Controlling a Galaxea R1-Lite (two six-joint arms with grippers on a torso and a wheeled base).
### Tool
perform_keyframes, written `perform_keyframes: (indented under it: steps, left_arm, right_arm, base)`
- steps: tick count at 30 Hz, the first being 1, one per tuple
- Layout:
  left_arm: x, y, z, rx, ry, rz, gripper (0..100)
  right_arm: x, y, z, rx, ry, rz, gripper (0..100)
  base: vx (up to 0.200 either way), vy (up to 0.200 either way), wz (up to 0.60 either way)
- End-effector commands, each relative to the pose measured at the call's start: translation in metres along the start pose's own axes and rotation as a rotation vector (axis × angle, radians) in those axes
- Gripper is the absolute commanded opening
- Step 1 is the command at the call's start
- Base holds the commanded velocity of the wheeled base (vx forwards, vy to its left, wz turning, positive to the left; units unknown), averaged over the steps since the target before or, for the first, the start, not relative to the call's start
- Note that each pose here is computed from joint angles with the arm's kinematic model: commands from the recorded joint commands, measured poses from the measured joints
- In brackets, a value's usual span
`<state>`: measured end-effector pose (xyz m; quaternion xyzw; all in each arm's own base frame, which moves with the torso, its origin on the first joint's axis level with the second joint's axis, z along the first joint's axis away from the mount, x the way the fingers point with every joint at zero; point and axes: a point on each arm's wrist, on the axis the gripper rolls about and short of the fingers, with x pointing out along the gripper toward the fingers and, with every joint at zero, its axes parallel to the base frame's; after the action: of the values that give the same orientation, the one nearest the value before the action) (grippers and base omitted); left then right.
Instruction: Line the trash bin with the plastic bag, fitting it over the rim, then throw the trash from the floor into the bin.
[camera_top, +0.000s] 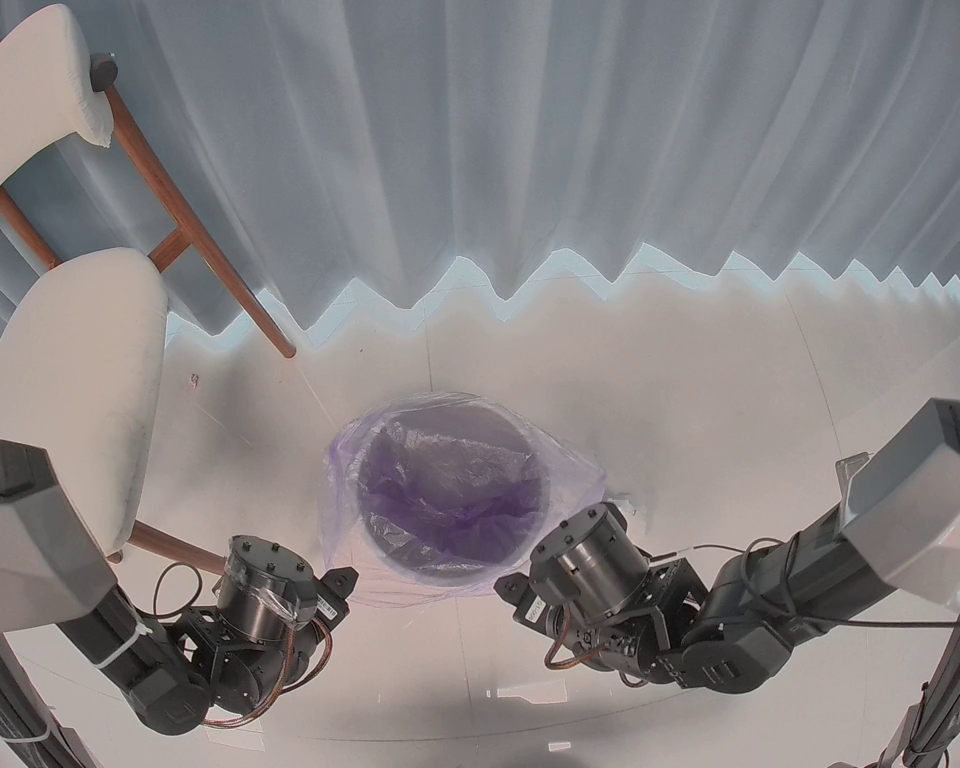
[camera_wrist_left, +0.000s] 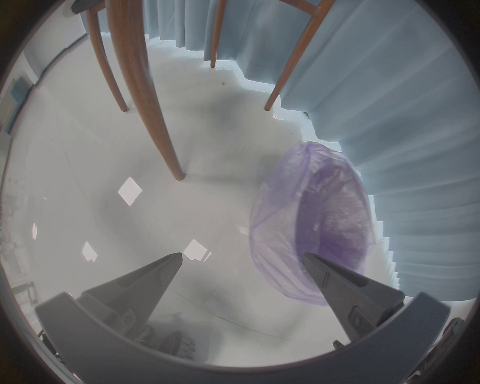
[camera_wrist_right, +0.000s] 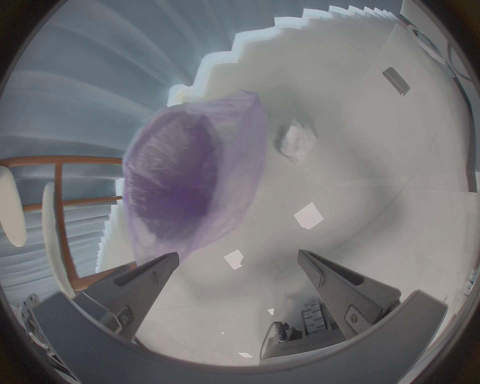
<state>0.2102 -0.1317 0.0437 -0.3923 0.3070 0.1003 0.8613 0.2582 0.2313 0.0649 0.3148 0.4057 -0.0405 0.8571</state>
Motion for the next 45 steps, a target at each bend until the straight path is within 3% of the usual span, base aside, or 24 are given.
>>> perform_keyframes:
  steps: [1,12,31,45]
  left_arm:
    - [-0.014,-0.02,0.015,-0.038,-0.01,-0.117,100]
    - [0.028,-0.005,-0.005,0.016,0.066,0.039,100]
    - [0.047,0.01,-0.018,0.036,0.101,0.125,100]
    - [0.086,0.004,-0.002,-0.06,0.037,0.129,100]
  right_arm:
    - [-0.013,0.02,0.024,0.034,-0.052,0.086,100]
    - [0.041,-0.005,0.036,0.038,-0.056,-0.063,100]
    - [0.056,-0.028,0.024,0.038,-0.022,-0.147,100]
    - [0.088,-0.031,0.039,0.123,-0.061,-0.152,100]
  base:
    - [0.0,0.0,0.0]
    - [0.0,0.0,0.0]
    - [0.0,0.0,0.0]
    - [0.0,0.0,0.0]
